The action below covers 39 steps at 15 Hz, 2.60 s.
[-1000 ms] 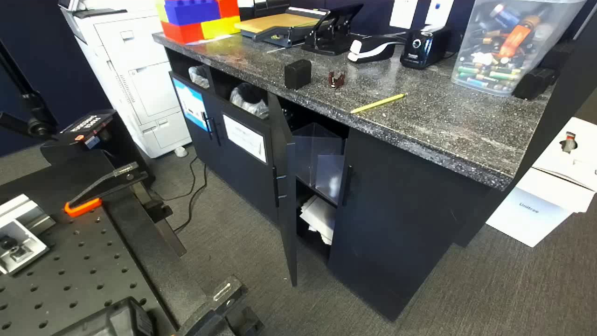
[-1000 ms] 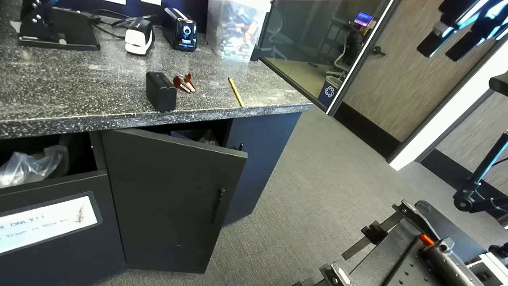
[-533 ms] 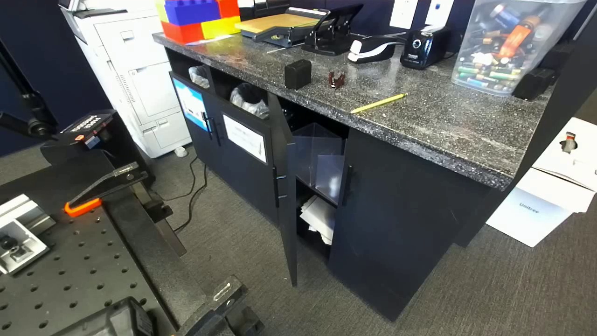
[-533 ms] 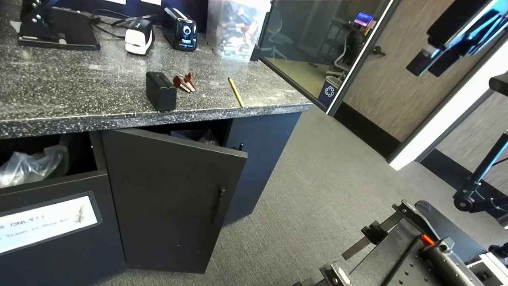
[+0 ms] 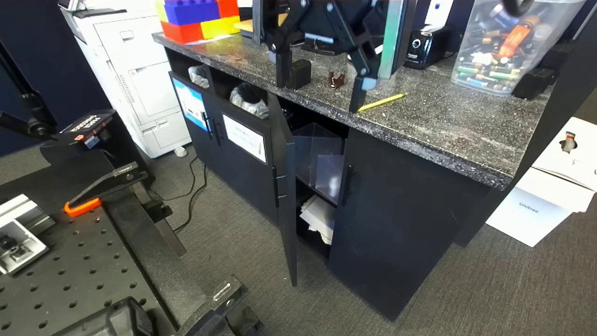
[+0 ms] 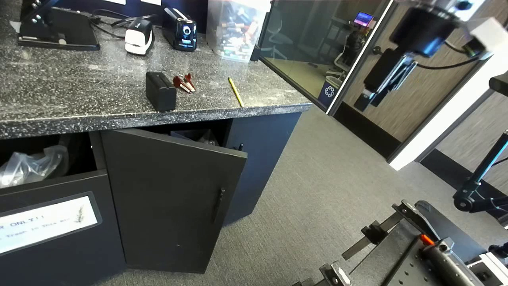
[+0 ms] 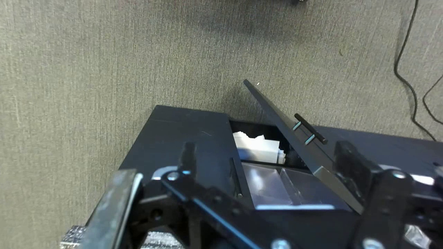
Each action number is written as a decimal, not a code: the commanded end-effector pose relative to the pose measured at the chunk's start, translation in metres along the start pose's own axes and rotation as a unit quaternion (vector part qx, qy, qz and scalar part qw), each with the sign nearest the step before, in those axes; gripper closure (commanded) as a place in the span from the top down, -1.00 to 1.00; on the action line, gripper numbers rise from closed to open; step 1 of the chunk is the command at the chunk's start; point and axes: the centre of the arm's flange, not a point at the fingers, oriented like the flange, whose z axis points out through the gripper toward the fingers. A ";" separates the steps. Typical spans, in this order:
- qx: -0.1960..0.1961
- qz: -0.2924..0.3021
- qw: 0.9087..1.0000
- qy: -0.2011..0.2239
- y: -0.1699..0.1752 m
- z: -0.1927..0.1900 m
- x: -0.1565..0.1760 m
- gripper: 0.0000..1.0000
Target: Open the right door of the cabinet
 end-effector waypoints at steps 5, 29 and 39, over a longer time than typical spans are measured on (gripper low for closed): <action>0.002 -0.020 1.000 -0.022 -0.018 0.126 0.046 1.00; 0.023 0.067 0.992 0.108 0.053 0.294 0.144 1.00; 0.032 0.066 0.990 0.124 0.027 0.309 0.201 1.00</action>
